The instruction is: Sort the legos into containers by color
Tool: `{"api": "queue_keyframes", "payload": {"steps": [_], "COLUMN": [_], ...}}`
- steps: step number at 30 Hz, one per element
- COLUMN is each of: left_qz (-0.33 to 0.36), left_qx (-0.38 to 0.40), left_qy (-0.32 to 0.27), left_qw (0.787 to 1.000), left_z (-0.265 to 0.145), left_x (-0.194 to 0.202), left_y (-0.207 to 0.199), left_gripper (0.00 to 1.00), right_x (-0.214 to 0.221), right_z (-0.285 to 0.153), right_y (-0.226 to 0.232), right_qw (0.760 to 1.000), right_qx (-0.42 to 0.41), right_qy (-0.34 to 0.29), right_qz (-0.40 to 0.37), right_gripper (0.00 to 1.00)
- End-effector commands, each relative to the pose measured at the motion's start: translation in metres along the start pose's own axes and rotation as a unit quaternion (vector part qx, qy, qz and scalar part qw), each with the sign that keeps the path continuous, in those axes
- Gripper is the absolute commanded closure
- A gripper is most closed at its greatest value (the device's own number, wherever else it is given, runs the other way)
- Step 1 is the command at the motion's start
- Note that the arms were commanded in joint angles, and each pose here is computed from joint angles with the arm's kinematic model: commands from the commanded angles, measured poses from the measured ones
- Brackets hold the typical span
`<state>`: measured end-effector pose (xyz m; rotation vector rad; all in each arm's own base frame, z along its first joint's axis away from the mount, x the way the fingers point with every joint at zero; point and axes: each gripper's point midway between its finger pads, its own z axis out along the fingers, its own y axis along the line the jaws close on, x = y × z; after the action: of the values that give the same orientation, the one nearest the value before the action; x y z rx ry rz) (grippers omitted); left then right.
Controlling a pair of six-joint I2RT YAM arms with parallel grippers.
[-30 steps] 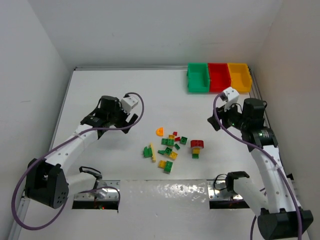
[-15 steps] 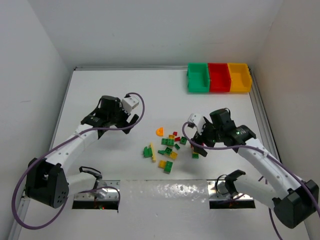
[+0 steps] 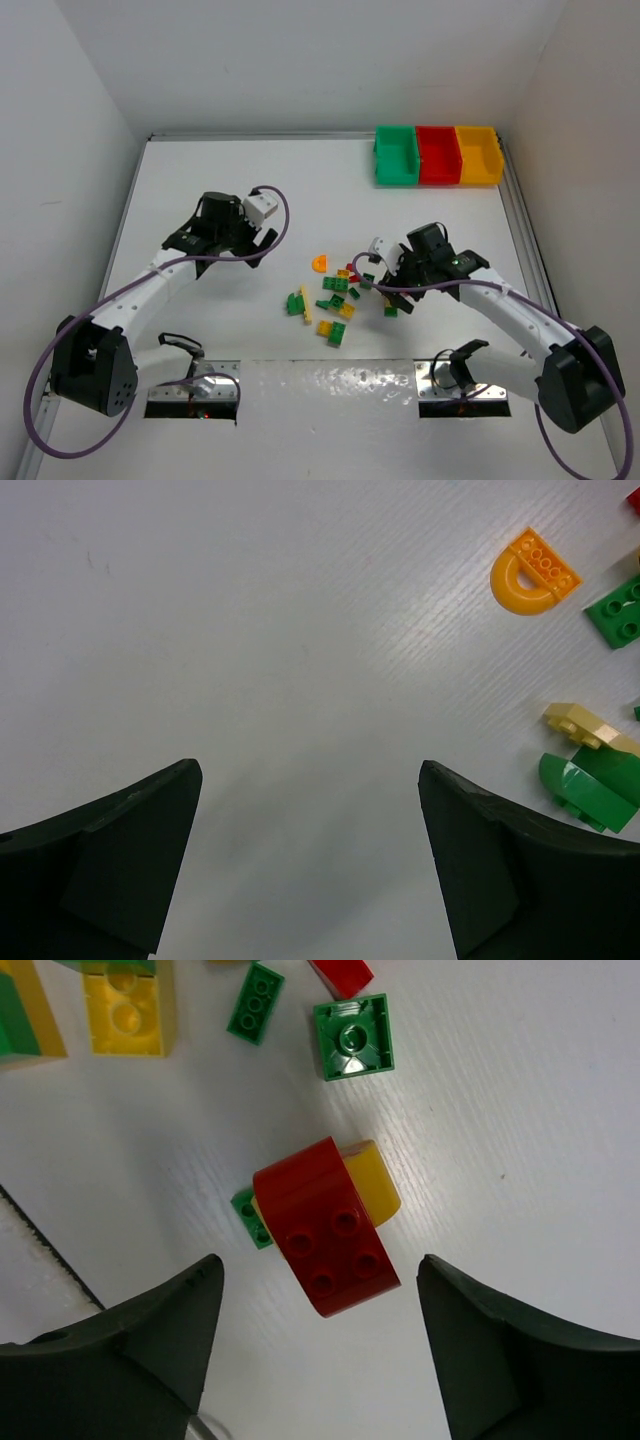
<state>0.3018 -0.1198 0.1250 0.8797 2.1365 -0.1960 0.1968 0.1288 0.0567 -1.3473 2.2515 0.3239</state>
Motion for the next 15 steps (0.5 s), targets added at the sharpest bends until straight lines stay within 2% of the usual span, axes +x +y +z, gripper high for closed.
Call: {"api": "queue_keyframes", "payload": {"steps": [1, 2, 4, 11, 13, 14, 15], "left_qz": [0.008, 0.008, 0.008, 0.01, 0.007, 0.007, 0.006], "left_qx": [-0.005, -0.004, -0.004, -0.009, -0.008, -0.008, -0.008], "left_qy": [-0.027, -0.029, -0.031, -0.028, -0.027, -0.027, -0.027], "left_qw": [1.0, 1.0, 0.999, 1.0, 1.0, 1.0, 1.0], "left_z": [-0.001, -0.001, -0.001, -0.002, -0.002, -0.002, -0.002], "left_x": [-0.011, -0.012, -0.012, -0.009, -0.007, -0.006, -0.006], "left_y": [0.0, -0.001, 0.0, 0.0, -0.001, -0.001, -0.001], "left_gripper": [0.11, 0.11, 0.11, 0.11, 0.11, 0.11, 0.11], "right_x": [-0.008, -0.008, -0.008, -0.007, -0.008, -0.009, -0.007], "right_z": [0.002, 0.005, 0.008, 0.013, 0.014, 0.014, 0.014], "right_y": [-0.014, -0.014, -0.015, -0.018, -0.018, -0.018, -0.014], "right_qw": [0.999, 0.999, 0.999, 0.998, 0.998, 0.998, 0.999], "right_qx": [0.034, 0.036, 0.039, 0.05, 0.046, 0.044, 0.033], "right_qy": [-0.019, -0.024, -0.028, -0.033, -0.033, -0.032, -0.027], "right_qz": [-0.022, -0.017, -0.014, -0.013, -0.011, -0.01, -0.009], "right_gripper": [0.25, 0.33, 0.39, 0.43, 0.51, 0.58, 0.6]}}
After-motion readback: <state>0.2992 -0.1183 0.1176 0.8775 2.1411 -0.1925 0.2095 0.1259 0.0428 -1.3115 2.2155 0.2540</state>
